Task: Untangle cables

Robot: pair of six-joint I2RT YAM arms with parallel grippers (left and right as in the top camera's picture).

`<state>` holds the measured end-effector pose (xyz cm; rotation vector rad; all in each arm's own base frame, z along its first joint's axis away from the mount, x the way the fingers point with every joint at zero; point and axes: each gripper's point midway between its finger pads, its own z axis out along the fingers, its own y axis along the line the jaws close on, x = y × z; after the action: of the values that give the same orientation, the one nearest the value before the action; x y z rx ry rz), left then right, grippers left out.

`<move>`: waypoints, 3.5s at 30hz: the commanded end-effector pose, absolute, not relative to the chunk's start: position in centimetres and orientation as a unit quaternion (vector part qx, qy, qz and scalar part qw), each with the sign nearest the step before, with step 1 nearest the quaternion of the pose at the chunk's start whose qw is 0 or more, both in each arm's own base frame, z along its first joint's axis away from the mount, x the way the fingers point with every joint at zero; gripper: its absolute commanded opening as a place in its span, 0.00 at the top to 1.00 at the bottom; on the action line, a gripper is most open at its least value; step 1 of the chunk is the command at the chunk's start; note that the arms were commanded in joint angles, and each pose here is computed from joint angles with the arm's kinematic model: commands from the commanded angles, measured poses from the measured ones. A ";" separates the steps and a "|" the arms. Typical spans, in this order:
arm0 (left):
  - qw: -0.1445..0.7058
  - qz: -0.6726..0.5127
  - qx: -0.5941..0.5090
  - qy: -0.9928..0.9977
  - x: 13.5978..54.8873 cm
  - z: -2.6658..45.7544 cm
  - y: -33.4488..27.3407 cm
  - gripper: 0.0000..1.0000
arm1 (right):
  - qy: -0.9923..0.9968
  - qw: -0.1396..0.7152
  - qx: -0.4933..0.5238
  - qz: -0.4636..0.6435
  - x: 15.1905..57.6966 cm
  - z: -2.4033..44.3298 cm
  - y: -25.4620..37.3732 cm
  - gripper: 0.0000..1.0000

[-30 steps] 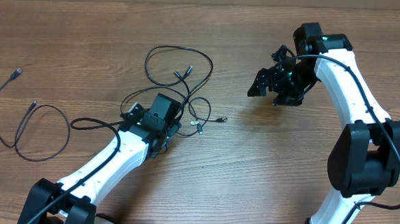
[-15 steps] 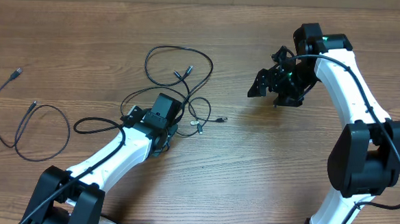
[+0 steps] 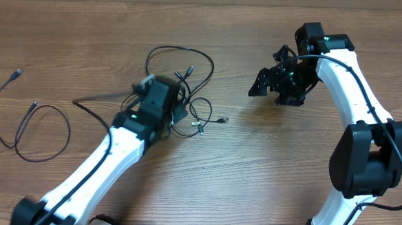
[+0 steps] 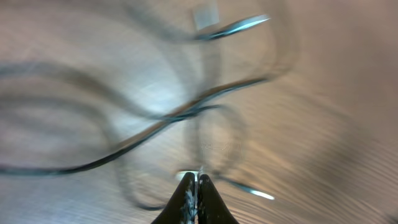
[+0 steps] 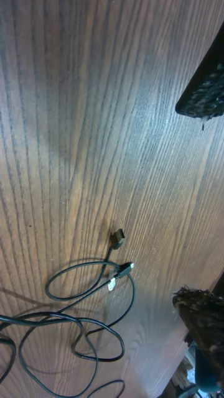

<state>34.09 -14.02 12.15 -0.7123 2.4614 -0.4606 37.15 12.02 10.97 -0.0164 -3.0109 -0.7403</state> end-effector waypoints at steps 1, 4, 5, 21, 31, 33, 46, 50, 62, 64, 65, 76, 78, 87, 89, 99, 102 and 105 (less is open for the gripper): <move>0.322 -0.214 -0.170 0.906 34.7 18.6 -15.4 0.96 | -0.971 0.000 0.015 -0.239 37.6 11.8 12.2 0.13; 0.294 -0.219 -0.249 0.896 33.6 18.3 -14.5 0.96 | -0.971 -0.002 0.021 -0.239 37.6 11.8 12.2 0.13; 0.278 -0.212 -0.280 0.894 33.1 17.6 -14.0 0.95 | -0.971 -0.004 0.026 -0.239 37.6 11.8 12.2 0.13; 0.175 -0.052 -0.588 0.788 30.6 6.3 -9.1 0.41 | -0.970 -0.027 0.035 -0.241 38.7 11.9 12.4 0.09; 0.159 -0.021 -0.611 0.775 30.3 3.9 -8.8 0.44 | -0.969 -0.030 0.036 -0.241 38.8 11.9 12.4 0.10; 0.156 -0.016 -0.611 0.776 30.3 3.6 -8.8 0.43 | -0.969 -0.030 0.036 -0.241 38.8 11.9 12.4 0.10; 0.181 0.020 -0.610 0.771 31.1 3.1 -5.8 0.51 | -0.969 -0.033 0.036 -0.241 39.0 11.9 12.4 0.09; 0.179 0.024 -0.614 0.768 31.2 3.0 -5.1 0.56 | -0.969 -0.038 0.037 -0.242 39.2 11.9 12.4 0.09; 0.150 0.040 -0.568 0.808 30.7 1.6 -5.4 0.88 | -0.969 -0.042 0.038 -0.241 39.4 11.9 12.4 0.07; 0.151 0.041 -0.546 0.823 30.8 1.8 -5.5 0.96 | -0.970 -0.042 0.038 -0.237 39.4 11.8 12.3 0.07; 0.151 0.040 -0.530 0.833 31.0 2.1 -5.6 0.96 | -0.970 -0.042 0.038 -0.235 39.4 11.8 12.2 0.06; 0.314 -0.131 -0.109 0.934 39.0 21.3 -12.9 0.96 | -0.944 -0.041 0.089 -0.314 37.7 14.7 14.6 0.01; 0.344 -0.194 -0.014 0.919 38.9 26.0 -15.7 0.96 | -0.932 -0.070 0.104 -0.339 37.6 17.1 15.3 0.00; 0.390 -0.394 0.235 0.799 32.7 41.1 -22.4 0.96 | -0.878 -0.268 0.160 -0.362 35.0 32.7 15.7 0.00; 0.402 -0.406 0.240 0.785 32.3 42.8 -22.6 0.96 | -0.875 -0.278 0.155 -0.365 34.5 33.6 15.7 0.00; 0.486 -0.419 0.233 0.731 31.1 51.3 -21.5 0.96 | -0.891 -0.216 0.118 -0.381 33.0 32.3 16.6 0.00; 0.485 -0.423 0.227 0.730 31.0 51.7 -21.4 0.96 | -0.889 -0.212 0.135 -0.384 32.5 32.3 17.7 0.00; 0.486 -0.424 0.227 0.730 31.0 51.7 -21.4 0.96 | -0.880 -0.219 0.171 -0.384 32.1 32.5 19.0 0.00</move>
<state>31.42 -21.51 50.82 0.5532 1.7979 -1.0094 32.71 17.79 31.97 0.5122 -3.2459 -1.3882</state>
